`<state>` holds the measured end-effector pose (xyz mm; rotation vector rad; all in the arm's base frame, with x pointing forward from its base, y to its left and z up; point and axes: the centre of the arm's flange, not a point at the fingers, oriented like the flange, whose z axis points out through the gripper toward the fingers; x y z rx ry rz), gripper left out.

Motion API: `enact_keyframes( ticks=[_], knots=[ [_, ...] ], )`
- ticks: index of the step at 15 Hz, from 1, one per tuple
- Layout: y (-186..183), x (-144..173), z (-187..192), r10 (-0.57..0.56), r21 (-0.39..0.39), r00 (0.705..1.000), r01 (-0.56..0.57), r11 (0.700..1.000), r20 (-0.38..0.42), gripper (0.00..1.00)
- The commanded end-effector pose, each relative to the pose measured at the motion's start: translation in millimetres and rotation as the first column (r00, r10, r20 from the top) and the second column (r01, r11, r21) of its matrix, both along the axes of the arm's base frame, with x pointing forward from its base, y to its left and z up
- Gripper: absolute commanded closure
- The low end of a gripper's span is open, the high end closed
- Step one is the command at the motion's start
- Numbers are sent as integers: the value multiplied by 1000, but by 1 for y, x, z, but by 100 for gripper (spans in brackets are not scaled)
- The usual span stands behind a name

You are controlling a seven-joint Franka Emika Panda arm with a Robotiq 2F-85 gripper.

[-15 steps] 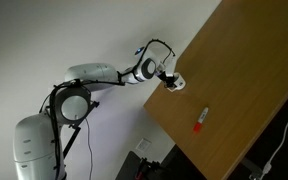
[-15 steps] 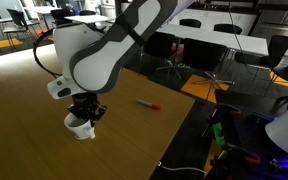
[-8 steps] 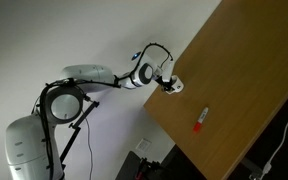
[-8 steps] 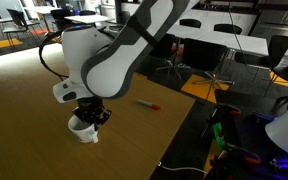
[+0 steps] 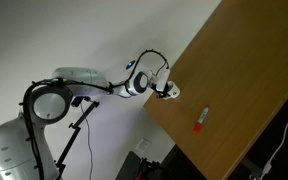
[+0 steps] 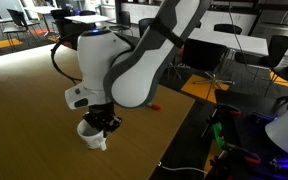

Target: Move the mug to the left

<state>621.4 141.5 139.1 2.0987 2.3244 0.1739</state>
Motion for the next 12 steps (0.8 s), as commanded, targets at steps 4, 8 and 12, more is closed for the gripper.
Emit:
enact_keyframes(
  ticks=[4, 8, 12],
  knots=[
    [-11, -70, 27, -159, -6, 987, 159, 987, 15, 97],
    [-20, -90, 31, -251, -5, 968, 251, 968, 18, 97],
    [-22, -109, 40, -322, -4, 946, 323, 947, 35, 97]
  ],
)
